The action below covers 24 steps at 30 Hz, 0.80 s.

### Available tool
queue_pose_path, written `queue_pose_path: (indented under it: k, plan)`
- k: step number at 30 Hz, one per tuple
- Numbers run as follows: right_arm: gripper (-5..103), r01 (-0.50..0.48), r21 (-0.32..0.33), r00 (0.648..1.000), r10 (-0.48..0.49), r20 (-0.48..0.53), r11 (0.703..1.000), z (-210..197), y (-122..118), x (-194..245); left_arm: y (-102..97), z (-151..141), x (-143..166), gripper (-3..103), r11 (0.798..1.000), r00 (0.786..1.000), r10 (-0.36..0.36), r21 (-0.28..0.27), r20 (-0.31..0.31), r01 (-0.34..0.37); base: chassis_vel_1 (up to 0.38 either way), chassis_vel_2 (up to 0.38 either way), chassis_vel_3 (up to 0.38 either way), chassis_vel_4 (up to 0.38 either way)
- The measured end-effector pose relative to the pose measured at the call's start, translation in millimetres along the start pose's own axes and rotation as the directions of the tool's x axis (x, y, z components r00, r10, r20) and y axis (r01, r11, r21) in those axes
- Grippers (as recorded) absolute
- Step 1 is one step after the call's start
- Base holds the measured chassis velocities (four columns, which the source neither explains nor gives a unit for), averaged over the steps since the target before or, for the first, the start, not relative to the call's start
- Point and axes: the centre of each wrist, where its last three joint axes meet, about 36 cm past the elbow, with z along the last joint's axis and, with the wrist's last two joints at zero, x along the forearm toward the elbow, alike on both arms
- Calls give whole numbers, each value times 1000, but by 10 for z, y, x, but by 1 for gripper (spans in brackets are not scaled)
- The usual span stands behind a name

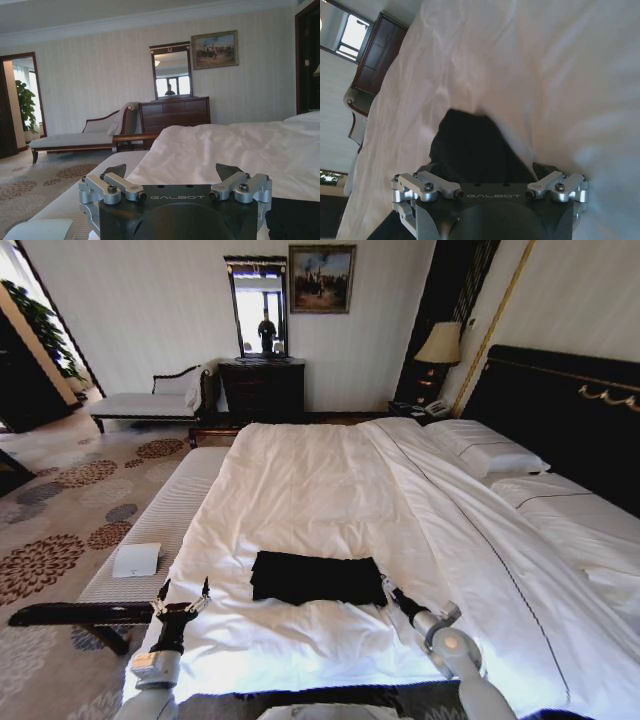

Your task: Fold the clothes on the bed.

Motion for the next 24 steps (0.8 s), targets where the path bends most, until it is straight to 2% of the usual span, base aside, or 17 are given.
queue_pose_path:
  k: [8,9,11,14,16,19,21,22,23,24]
  plan:
    - [100,20,-53,1000,-21,-7,998,8,36,-124,-2,7,-3,100,1000,1000,0,0,-1,0,0,0,0,0]
    - [103,25,-59,1000,-26,-10,998,16,52,-150,-2,8,-4,100,1000,1000,0,0,-1,0,0,0,0,0]
    - [97,29,-64,999,-30,-20,998,68,70,-188,-1,9,-6,100,1000,1000,0,0,-1,0,0,0,0,0]
    - [95,28,-66,999,-29,-28,997,124,76,-211,-1,10,-6,100,1000,1000,0,0,-2,0,0,0,0,0]
    - [91,25,-65,999,-27,-32,998,154,76,-224,-1,11,-7,100,1000,1000,0,0,-2,0,0,0,0,0]
    - [76,13,-65,999,-16,-38,998,215,60,-283,-2,12,-7,100,1000,1000,0,1,-3,0,0,0,0,0]
    - [76,11,-66,999,-13,-38,998,219,54,-291,-2,13,-7,100,1000,1000,0,1,-3,0,0,0,0,0]
    - [65,5,-69,999,-7,-36,998,230,42,-307,-2,13,-7,100,1000,1000,0,1,-3,0,0,0,0,0]
    - [60,1,-71,999,-4,-34,997,234,36,-312,-2,13,-7,100,1000,1000,0,1,-3,0,0,0,0,0]
    - [60,-1,-71,1000,-1,-32,997,235,32,-313,-2,14,-7,100,1000,1000,0,1,-3,0,0,0,0,0]
